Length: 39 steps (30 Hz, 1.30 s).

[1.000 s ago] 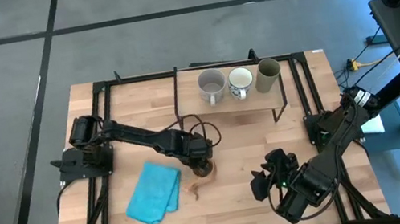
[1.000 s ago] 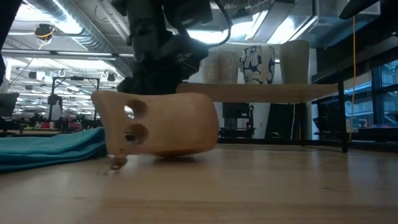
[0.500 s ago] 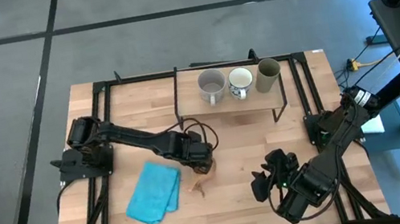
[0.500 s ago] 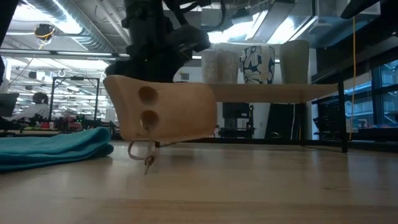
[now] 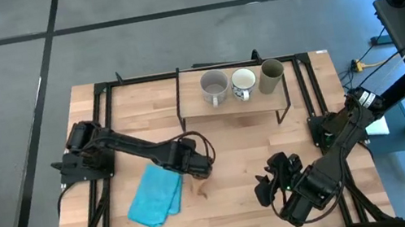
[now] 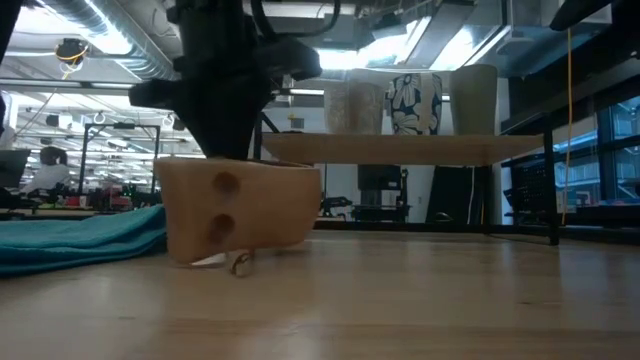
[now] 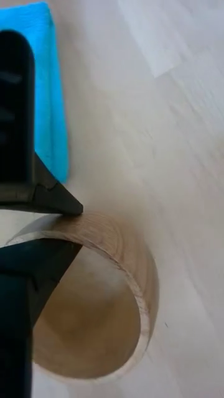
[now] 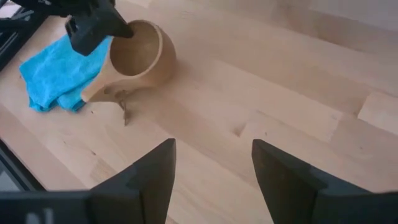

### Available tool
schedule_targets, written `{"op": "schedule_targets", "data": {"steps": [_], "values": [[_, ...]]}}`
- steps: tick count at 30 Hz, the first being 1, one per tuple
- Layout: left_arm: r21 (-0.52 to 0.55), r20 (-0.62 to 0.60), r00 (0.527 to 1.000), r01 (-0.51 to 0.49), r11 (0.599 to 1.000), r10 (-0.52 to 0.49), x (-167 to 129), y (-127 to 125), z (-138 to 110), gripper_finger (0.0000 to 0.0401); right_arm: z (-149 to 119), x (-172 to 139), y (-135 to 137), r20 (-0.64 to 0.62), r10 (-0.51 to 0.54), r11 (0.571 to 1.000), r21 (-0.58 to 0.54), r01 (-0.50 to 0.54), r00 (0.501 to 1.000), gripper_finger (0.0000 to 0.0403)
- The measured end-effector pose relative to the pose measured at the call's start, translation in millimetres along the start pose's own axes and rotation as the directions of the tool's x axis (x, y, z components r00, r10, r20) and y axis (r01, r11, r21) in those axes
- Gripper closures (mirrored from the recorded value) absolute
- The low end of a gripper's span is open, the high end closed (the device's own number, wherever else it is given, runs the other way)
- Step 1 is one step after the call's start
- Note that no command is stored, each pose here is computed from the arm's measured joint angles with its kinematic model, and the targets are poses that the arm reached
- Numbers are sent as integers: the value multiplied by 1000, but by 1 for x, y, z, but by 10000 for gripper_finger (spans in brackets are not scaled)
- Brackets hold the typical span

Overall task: Stack small to large cups/mugs on shelf
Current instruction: Put the brown mug on the shelf

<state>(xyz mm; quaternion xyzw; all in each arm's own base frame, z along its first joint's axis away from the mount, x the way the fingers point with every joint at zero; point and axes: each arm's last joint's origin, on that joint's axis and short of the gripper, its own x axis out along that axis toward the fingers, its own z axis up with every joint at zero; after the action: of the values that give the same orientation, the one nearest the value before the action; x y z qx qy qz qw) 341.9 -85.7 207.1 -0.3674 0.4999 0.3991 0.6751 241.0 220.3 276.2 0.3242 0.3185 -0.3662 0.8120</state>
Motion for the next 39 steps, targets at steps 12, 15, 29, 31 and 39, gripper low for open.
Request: {"op": "schedule_targets", "data": {"steps": [12, 15, 29, 31, 39], "values": [[-69, -11, 1000, 17, 997, -17, -6, -3, -24, 331, -2, -1, 0, -22, 3, 1000, -27, -3, 1000, 190], [-57, -13, 1000, 20, 998, -21, -8, -3, -29, 333, -2, -1, 1, -24, 6, 1000, -24, -7, 1000, 190], [4, 71, 997, -37, 999, 36, -28, 12, -28, 313, -3, -1, 3, -30, 30, 1000, -3, -30, 999, 190], [24, 74, 995, -69, 997, 68, -29, 15, -30, 312, -3, -1, 4, -31, 33, 999, 3, -33, 999, 190], [147, 101, 982, -172, 974, 158, -34, 26, -40, 312, -4, -1, 6, -35, 55, 998, 26, -54, 998, 190]]}}
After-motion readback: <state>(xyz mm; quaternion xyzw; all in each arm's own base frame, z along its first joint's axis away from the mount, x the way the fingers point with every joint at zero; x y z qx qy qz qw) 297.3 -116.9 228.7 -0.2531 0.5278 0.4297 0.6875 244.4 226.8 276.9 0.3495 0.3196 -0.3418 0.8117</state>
